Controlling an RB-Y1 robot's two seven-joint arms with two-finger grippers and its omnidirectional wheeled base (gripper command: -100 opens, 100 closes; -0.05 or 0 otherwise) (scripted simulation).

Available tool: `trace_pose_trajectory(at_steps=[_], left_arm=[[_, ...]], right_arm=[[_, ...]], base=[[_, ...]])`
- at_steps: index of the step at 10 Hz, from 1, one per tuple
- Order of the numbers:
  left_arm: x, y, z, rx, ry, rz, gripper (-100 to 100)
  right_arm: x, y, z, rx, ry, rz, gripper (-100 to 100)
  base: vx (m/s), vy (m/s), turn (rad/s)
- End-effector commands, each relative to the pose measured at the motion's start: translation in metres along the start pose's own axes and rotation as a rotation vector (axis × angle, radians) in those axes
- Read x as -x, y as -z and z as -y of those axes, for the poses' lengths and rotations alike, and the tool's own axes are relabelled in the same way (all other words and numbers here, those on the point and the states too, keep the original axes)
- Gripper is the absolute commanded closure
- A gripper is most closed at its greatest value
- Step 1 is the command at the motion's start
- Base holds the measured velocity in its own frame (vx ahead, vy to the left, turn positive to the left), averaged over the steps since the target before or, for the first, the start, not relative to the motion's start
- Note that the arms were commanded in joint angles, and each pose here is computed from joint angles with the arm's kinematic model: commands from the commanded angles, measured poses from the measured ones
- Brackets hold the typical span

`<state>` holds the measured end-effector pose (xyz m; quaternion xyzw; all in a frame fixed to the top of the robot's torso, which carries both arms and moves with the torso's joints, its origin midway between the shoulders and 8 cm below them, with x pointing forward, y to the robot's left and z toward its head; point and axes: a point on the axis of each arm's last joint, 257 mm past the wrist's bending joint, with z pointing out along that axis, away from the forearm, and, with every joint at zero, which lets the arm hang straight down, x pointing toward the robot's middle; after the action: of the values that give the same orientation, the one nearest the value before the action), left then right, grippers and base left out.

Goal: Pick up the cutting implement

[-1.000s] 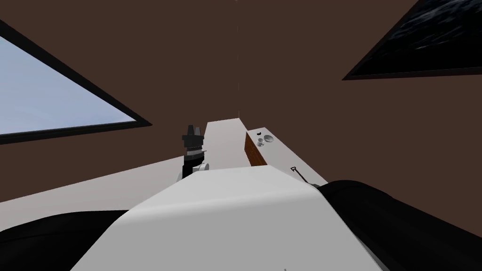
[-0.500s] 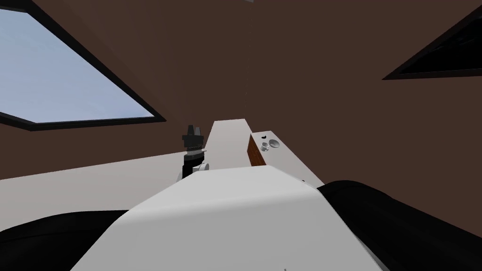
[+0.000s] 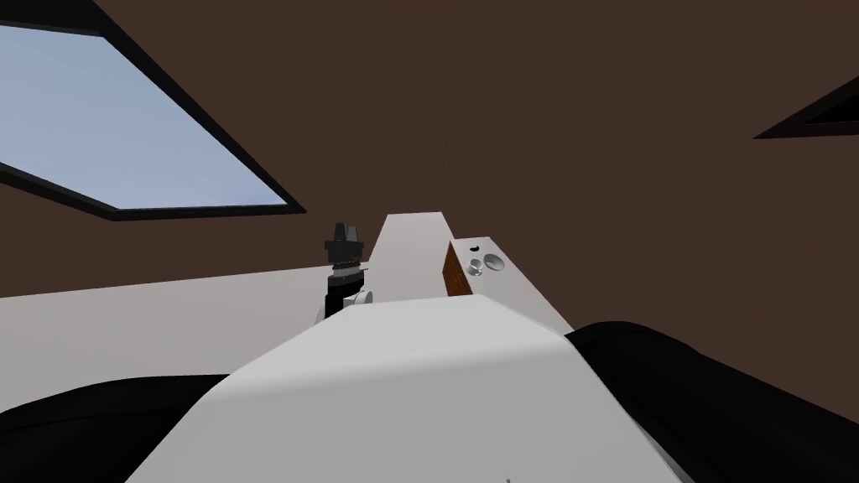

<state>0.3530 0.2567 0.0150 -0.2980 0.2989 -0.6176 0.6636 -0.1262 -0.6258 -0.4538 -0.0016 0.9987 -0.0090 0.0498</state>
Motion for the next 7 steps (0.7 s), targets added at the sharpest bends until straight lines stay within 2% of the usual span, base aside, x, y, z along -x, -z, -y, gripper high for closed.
trace_pose_trajectory(at_steps=[1,2,3,5,6,7], left_arm=[[0.000,0.000,0.000,0.000,0.000,0.000,0],[0.000,0.000,0.000,0.000,0.000,0.000,0],[0.000,0.000,0.000,0.000,0.000,0.000,0],[0.000,0.000,0.000,0.000,0.000,0.000,0],[0.000,0.000,0.000,0.000,0.000,0.000,0],[0.000,0.000,0.000,0.000,0.000,0.000,0]], right_arm=[[0.000,0.000,0.000,0.000,0.000,0.000,-100],[-0.001,0.000,0.000,0.000,0.000,-0.002,0],[-0.004,-0.010,-0.007,-0.001,-0.008,0.002,-100],[-0.007,-0.025,-0.019,-0.002,-0.019,0.008,-100],[-0.006,-0.020,-0.016,0.001,-0.015,0.006,-100],[-0.007,-0.021,-0.016,-0.001,-0.015,0.006,100]], base=[[0.023,-0.036,0.025],[0.005,-0.007,-0.001],[-0.011,-0.020,0.053],[-0.026,-0.046,0.070],[-0.015,-0.028,0.018],[0.000,0.000,0.000]])
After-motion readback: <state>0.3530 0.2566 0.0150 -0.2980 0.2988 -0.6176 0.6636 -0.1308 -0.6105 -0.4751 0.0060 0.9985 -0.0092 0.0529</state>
